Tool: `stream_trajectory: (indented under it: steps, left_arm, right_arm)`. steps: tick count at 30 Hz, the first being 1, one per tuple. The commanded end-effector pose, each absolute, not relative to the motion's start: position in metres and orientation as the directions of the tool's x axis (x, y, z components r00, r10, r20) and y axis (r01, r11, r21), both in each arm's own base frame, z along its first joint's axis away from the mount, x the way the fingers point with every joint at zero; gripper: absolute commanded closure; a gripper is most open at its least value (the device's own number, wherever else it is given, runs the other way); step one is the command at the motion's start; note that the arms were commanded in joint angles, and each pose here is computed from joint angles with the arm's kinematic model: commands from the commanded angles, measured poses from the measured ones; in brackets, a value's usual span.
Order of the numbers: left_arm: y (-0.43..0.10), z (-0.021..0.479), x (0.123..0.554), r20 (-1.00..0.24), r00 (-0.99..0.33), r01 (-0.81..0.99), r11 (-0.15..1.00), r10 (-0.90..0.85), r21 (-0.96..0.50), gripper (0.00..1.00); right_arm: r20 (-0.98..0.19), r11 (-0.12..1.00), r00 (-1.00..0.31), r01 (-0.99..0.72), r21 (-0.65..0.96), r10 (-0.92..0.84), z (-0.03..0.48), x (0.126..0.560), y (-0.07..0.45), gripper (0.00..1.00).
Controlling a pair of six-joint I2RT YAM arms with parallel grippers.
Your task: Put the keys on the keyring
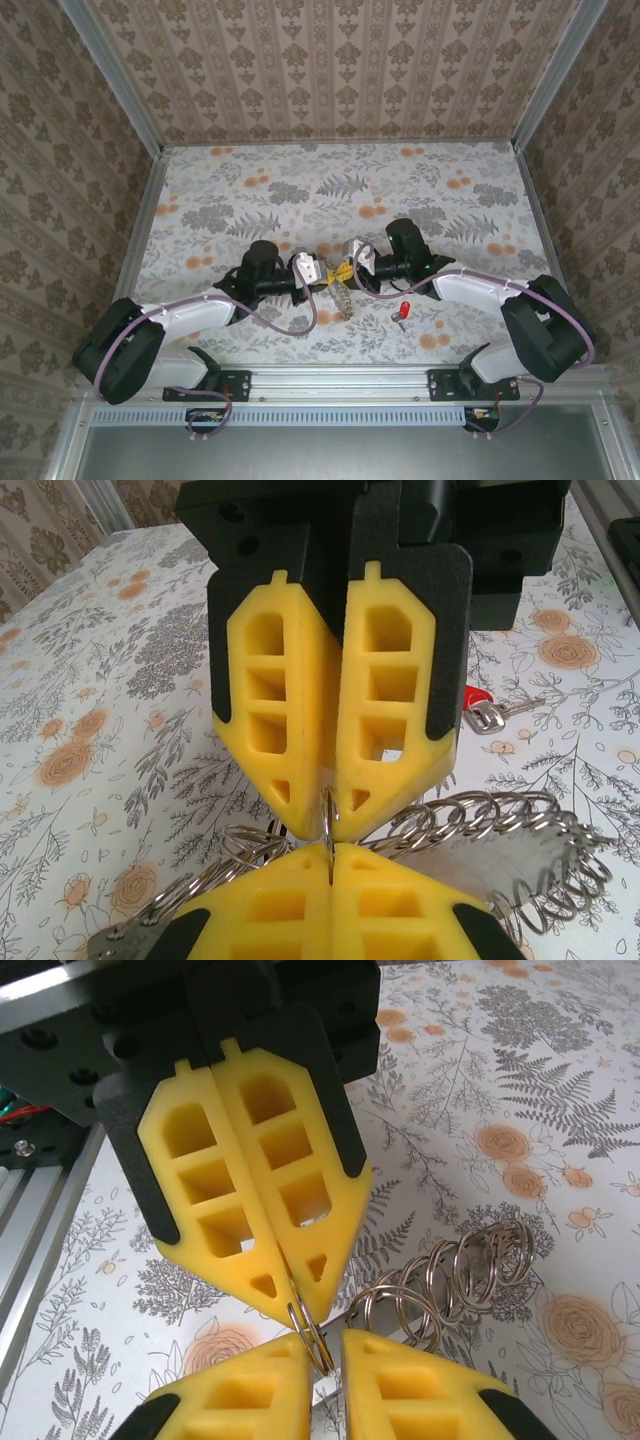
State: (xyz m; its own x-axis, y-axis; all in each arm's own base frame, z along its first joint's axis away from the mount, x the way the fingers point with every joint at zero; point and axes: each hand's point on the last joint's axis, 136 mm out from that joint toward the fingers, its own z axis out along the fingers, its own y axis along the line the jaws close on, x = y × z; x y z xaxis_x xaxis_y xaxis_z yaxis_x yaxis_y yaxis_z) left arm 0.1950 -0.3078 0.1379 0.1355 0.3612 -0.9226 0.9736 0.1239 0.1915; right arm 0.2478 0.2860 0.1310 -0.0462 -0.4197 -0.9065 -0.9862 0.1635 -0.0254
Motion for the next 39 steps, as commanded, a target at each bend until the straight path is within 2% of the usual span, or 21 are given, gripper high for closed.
stream_trajectory:
  steps: [1, 8, 18, 23, 30, 39]
  left_arm:
    - [-0.313, 0.154, 0.197, -0.929, 0.189, 0.963, 0.123, 0.319, 0.238, 1.0]
    - [-0.315, 0.154, 0.196, -0.931, 0.199, 0.963, 0.113, 0.307, 0.243, 1.0]
    - [-0.317, 0.155, 0.195, -0.937, 0.192, 0.967, 0.103, 0.292, 0.231, 1.0]
    - [-0.317, 0.154, 0.196, -0.938, 0.189, 0.967, 0.11, 0.292, 0.229, 1.0]
    - [-0.317, 0.149, 0.198, -0.929, 0.181, 0.968, 0.109, 0.321, 0.226, 0.85]
    - [-0.319, 0.147, 0.2, -0.927, 0.176, 0.969, 0.107, 0.331, 0.223, 0.84]
  right_arm:
    - [-0.895, 0.173, -0.003, -0.981, -0.083, -0.447, 0.13, 0.245, 0.278, 0.82]
    - [-0.908, 0.169, 0.023, -0.98, -0.102, -0.418, 0.138, 0.246, 0.28, 0.88]
    - [-0.925, 0.15, 0.021, -0.985, -0.084, -0.379, 0.144, 0.245, 0.286, 0.86]
    - [-0.922, 0.157, 0.018, -0.984, -0.085, -0.386, 0.142, 0.246, 0.285, 0.97]
    - [-0.915, 0.145, 0.019, -0.986, -0.084, -0.404, 0.145, 0.244, 0.284, 1.0]
    - [-0.922, 0.144, 0.014, -0.987, -0.075, -0.387, 0.15, 0.243, 0.286, 1.0]
